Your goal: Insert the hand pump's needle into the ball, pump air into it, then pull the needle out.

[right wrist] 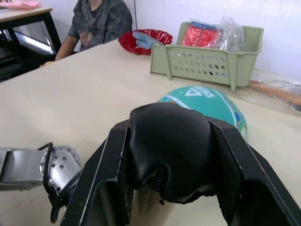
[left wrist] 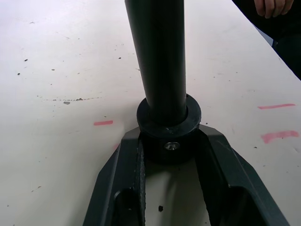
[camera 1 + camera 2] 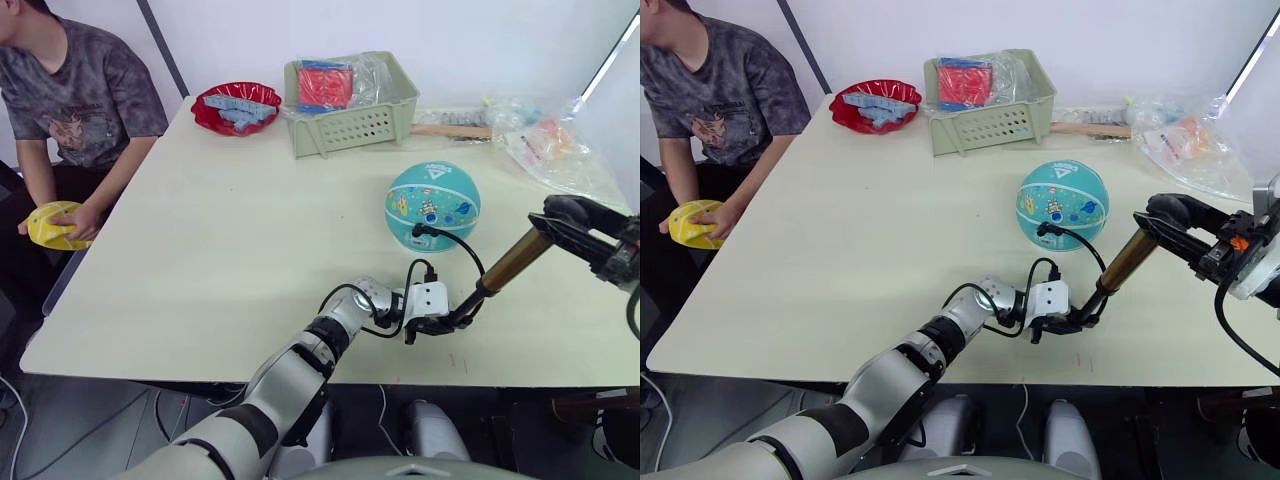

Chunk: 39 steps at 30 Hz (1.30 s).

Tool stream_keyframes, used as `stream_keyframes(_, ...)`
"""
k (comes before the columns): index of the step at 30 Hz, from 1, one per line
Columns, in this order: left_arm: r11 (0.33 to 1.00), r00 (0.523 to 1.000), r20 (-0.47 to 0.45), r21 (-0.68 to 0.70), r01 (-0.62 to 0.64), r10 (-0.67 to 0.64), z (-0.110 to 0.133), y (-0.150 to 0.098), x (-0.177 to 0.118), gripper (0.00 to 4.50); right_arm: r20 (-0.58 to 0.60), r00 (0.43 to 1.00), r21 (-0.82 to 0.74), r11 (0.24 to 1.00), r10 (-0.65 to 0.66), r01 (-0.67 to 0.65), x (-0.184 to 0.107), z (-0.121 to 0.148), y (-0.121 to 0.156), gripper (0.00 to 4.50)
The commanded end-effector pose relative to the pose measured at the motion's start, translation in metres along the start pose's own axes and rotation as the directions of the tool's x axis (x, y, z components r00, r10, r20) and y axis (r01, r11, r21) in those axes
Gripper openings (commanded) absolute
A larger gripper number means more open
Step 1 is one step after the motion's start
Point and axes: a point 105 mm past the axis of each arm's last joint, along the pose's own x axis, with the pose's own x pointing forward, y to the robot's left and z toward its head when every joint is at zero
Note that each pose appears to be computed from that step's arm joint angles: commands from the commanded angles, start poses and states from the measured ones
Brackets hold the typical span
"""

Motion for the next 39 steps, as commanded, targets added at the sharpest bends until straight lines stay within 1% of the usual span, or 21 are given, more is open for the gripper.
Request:
stream_keyframes(1,0.989,0.98,-0.17,-0.12,0.089,-0.108,-0.056,-0.033,-0.007,1.1,0.142,0.986,-0.108,0.989,-0.082,0.097,-0.014,0.048,-0.011,1.62)
stream_keyframes(4,0.989,0.979,-0.169,-0.121,0.09,-0.11,-0.056,-0.034,-0.007,1.1,0.161,0.984,-0.11,0.989,-0.078,0.097,-0.015,0.057,-0.01,1.62)
stream_keyframes(8,0.988,0.98,-0.163,-0.121,0.098,-0.117,-0.055,-0.036,-0.005,1.1,0.162,0.985,-0.094,0.993,-0.059,0.075,-0.011,0.056,-0.005,1.62)
stream_keyframes(11,0.987,0.98,-0.16,-0.122,0.102,-0.121,-0.056,-0.038,-0.003,1.1,0.117,0.993,-0.06,0.998,-0.028,0.035,-0.004,0.04,0.005,1.62)
stream_keyframes(12,0.987,0.98,-0.159,-0.121,0.105,-0.123,-0.055,-0.039,-0.003,1.1,0.091,0.996,-0.047,0.999,-0.017,0.021,-0.001,0.03,0.008,1.62)
stream_keyframes(15,0.987,0.982,-0.147,-0.123,0.102,-0.12,-0.054,-0.04,-0.002,1.1,0.03,0.999,-0.004,1.0,-0.013,0.013,0.004,0.003,0.013,1.62)
stream_keyframes(23,0.988,0.984,-0.132,-0.112,0.104,-0.118,-0.049,-0.039,0.0,1.1,-0.08,0.997,0.074,0.997,0.019,-0.013,0.01,-0.056,0.029,1.62)
stream_keyframes(27,0.988,0.984,-0.128,-0.107,0.111,-0.124,-0.048,-0.04,0.001,1.1,-0.089,0.996,0.104,0.995,0.01,-0.001,0.013,-0.076,0.032,1.62)
stream_keyframes(33,0.987,0.985,-0.115,-0.103,0.12,-0.132,-0.044,-0.041,0.002,1.1,-0.166,0.986,0.112,0.993,-0.016,0.035,0.014,-0.123,0.034,1.62)
stream_keyframes(35,0.987,0.985,-0.111,-0.105,0.122,-0.133,-0.043,-0.042,0.002,1.1,-0.169,0.985,0.12,0.992,-0.013,0.033,0.014,-0.131,0.038,1.62)
stream_keyframes(39,0.986,0.984,-0.111,-0.104,0.127,-0.139,-0.045,-0.044,0.001,1.1,-0.167,0.986,0.118,0.993,-0.012,0.032,0.015,-0.137,0.04,1.62)
